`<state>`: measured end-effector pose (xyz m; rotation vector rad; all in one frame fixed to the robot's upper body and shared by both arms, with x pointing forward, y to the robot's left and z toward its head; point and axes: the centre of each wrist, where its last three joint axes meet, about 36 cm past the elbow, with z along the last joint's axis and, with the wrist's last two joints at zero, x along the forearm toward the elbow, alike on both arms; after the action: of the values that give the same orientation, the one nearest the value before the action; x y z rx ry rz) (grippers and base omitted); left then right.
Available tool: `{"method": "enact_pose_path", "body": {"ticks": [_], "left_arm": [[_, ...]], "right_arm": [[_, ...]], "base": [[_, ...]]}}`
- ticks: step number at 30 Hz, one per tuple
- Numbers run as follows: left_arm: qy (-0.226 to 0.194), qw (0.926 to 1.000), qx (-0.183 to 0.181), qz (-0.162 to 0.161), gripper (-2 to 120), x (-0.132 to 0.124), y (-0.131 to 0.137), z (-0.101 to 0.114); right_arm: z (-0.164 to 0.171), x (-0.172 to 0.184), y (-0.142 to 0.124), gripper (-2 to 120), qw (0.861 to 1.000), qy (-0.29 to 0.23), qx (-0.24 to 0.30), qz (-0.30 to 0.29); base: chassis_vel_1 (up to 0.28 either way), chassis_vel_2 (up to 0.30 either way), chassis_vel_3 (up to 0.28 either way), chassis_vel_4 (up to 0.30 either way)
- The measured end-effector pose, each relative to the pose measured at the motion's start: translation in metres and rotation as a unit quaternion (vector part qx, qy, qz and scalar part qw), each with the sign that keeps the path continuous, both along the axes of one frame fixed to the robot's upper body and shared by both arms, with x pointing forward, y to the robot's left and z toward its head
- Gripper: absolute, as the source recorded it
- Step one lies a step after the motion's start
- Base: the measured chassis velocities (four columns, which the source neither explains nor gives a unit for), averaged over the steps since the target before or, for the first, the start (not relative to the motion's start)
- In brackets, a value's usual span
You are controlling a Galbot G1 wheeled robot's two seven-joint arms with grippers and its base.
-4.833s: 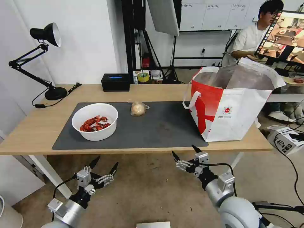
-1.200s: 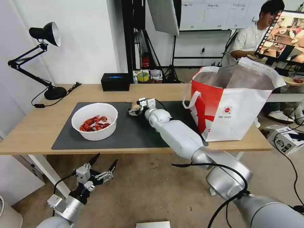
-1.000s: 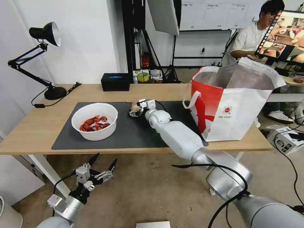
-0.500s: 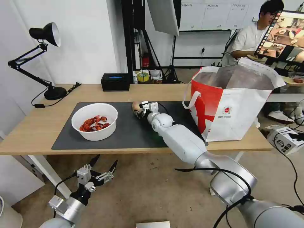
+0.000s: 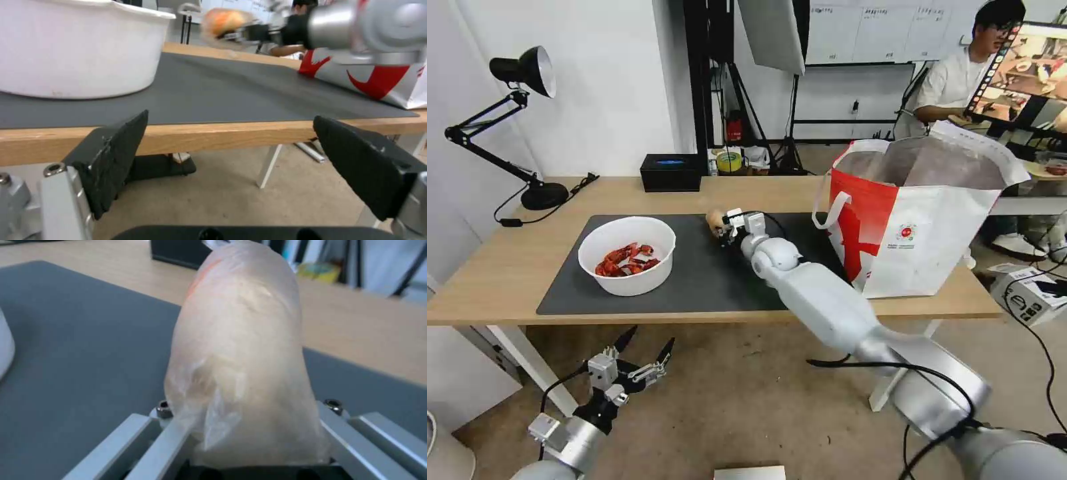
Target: Pick up the trash from the table and place it into the takeout bag.
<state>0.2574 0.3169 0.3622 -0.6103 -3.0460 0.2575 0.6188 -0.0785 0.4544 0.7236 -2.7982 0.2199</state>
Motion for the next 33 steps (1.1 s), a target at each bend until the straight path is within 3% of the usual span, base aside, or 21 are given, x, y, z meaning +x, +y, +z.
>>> {"method": "enact_pose_path", "body": {"ticks": [16, 22, 27, 33], "left_arm": [[0.000, 1.0000, -0.001, -0.005, 100, -0.008, -0.010, 0.002], [-0.003, 1.0000, 0.001, 0.009, 100, -0.021, -0.013, 0.004], [-0.007, 0.9998, -0.001, 0.018, 100, -0.029, -0.018, 0.007], [-0.005, 0.9998, 0.000, 0.018, 100, -0.033, -0.020, 0.005]], "right_arm": [[0.065, -0.146, -0.109, 7, 0.994, -0.101, 0.020, -0.024], [0.101, -0.156, -0.120, 7, 0.984, -0.166, 0.037, -0.047], [0.137, -0.150, -0.130, 6, 0.966, -0.227, 0.043, -0.114], [0.157, -0.132, -0.160, 6, 0.958, -0.209, 0.059, -0.189]], "base": [[0.000, 0.000, 0.000, 0.000], [0.000, 0.000, 0.000, 0.000], [0.000, 0.000, 0.000, 0.000], [0.000, 0.000, 0.000, 0.000]]}}
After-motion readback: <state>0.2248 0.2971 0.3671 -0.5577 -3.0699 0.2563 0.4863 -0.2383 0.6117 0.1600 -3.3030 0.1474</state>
